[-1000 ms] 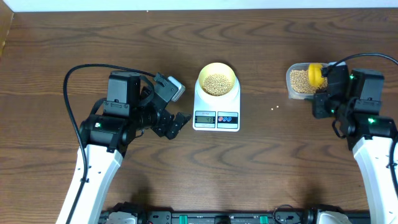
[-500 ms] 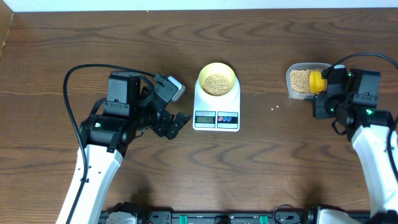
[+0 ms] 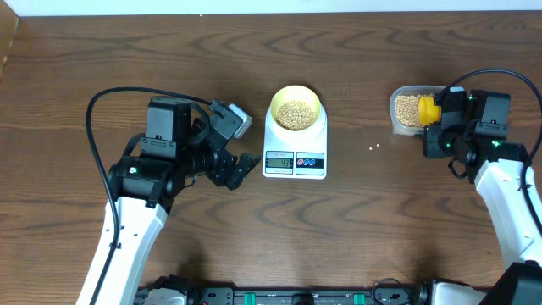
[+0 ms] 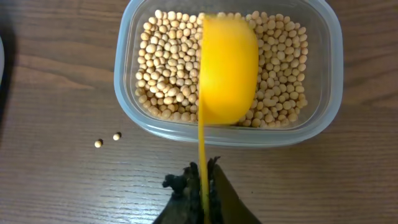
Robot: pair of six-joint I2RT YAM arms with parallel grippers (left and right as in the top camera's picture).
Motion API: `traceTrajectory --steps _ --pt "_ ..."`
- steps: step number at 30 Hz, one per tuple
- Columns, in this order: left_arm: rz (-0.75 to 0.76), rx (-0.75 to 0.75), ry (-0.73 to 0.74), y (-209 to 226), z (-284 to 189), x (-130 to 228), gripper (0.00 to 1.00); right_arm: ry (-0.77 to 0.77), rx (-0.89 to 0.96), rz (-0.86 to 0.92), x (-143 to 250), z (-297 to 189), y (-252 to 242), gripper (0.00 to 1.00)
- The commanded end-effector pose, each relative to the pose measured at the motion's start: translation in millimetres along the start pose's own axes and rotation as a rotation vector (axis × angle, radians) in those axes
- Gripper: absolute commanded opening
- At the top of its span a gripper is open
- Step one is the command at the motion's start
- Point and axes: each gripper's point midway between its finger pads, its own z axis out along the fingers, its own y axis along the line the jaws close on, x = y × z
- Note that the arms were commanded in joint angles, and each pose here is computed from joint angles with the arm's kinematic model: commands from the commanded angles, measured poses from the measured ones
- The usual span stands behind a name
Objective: Scoop item into bowl and weigh 50g on scale
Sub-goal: 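Dip the scoop into the soybeans with the right gripper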
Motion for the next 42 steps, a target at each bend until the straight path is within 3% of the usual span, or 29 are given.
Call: traceTrajectory --steps 1,4,5,6,16,19,22,28,31,35,37,42 --pt "0.012 0.012 0.003 -2 2 1 0.89 -0.003 0.021 0.003 -1 -1 -6 0.07" --pt "0.012 0.012 0.003 -2 2 1 0.89 -0.002 0.036 0.003 -1 -1 -8 0.12" --pt "0.012 0.012 0.003 -2 2 1 0.89 -0.006 0.036 0.002 -2 -1 -8 0.03" --pt "0.012 0.012 0.003 -2 2 1 0.89 -0.01 0.037 0.002 -3 -1 -9 0.01" --pt "0.012 0.012 0.003 -2 2 1 0.89 -0.044 0.048 -0.003 -11 -1 -11 0.05" --pt "0.012 0.012 0.003 -2 2 1 0.89 -0.058 0.054 -0.004 -15 -1 -12 0.11" --pt "0.012 0.012 0.003 -2 2 1 0.89 -0.071 0.056 -0.006 -18 -2 -13 0.01" --pt "0.012 0.012 0.003 -2 2 1 0.89 -0.083 0.06 -0.006 -21 -2 -14 0.01" --pt "0.012 0.012 0.003 -2 2 1 0.89 -0.085 0.06 -0.006 -21 -2 -14 0.11" --pt "0.012 0.012 0.003 -2 2 1 0.89 -0.085 0.065 0.001 -21 -2 -17 0.1" --pt "0.012 0.012 0.003 -2 2 1 0.89 -0.085 0.067 0.004 -20 -3 -19 0.01" --pt "0.012 0.012 0.003 -2 2 1 0.89 -0.085 0.072 0.01 -20 -3 -22 0.06"
